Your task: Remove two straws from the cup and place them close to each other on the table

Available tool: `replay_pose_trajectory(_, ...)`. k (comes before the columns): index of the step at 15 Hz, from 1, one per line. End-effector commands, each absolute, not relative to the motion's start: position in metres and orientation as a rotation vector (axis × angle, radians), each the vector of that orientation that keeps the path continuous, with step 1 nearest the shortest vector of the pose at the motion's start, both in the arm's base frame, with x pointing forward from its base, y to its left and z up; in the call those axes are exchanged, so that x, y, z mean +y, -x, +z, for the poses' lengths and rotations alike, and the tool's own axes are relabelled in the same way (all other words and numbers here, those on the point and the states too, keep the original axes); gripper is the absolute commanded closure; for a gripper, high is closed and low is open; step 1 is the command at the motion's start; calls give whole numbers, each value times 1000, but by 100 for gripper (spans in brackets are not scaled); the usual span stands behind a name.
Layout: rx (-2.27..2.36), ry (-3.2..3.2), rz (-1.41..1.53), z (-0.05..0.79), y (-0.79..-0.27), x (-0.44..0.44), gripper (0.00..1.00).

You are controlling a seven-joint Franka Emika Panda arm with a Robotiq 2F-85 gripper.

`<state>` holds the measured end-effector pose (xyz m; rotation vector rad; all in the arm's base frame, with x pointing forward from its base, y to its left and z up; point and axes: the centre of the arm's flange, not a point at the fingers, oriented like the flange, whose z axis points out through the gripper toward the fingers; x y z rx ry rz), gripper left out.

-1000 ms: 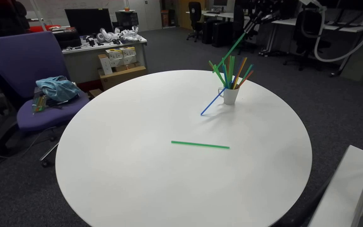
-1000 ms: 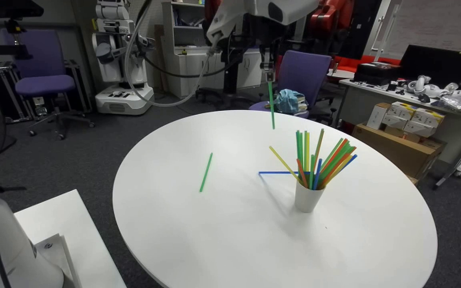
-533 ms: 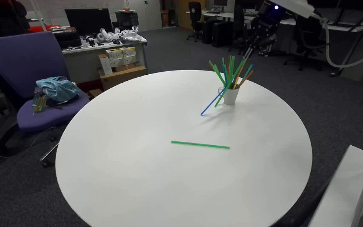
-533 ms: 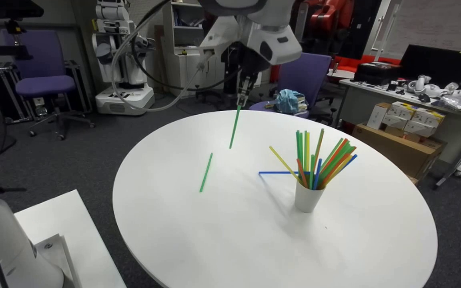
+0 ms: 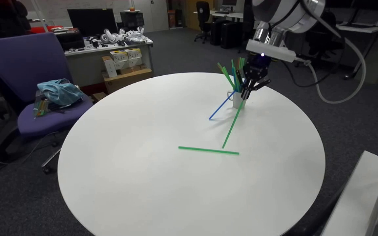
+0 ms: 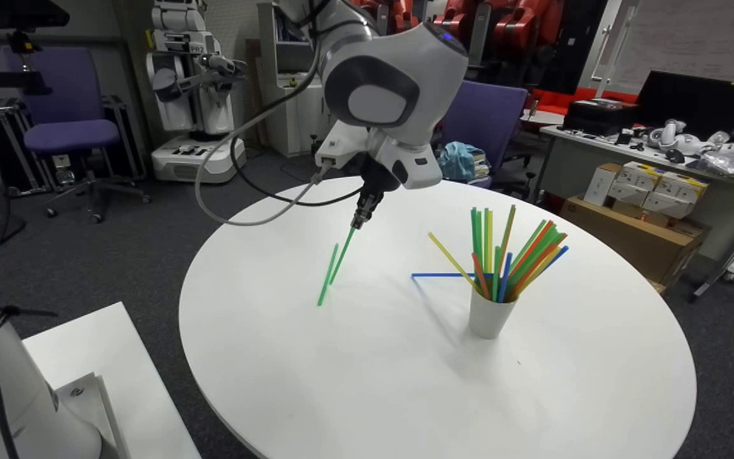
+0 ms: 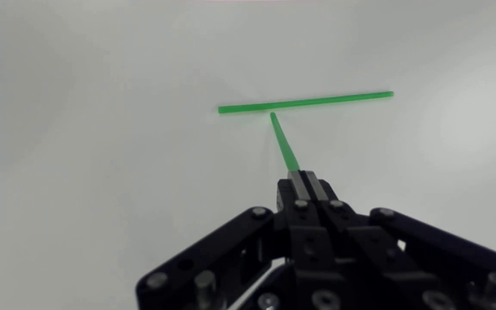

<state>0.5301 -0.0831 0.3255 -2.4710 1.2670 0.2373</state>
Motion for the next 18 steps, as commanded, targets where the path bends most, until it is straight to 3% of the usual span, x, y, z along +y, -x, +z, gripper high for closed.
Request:
replay_pose_trajectory(1, 1212, 2505, 26, 309, -528, -54, 100)
replay_pose_trajectory(5, 1207, 2500, -214, 307, -527, -35, 100)
replay_pose_trajectory(9, 1200, 2521, -233, 298, -525, -29, 100)
replay_pose_trajectory(10, 1195, 2530, -218, 296, -524, -28, 92)
replay_pose_trajectory(11, 1192, 2535, -208, 294, -523, -29, 71)
replay_pose_trajectory(18, 1193, 2561, -198, 292, -521, -34, 21)
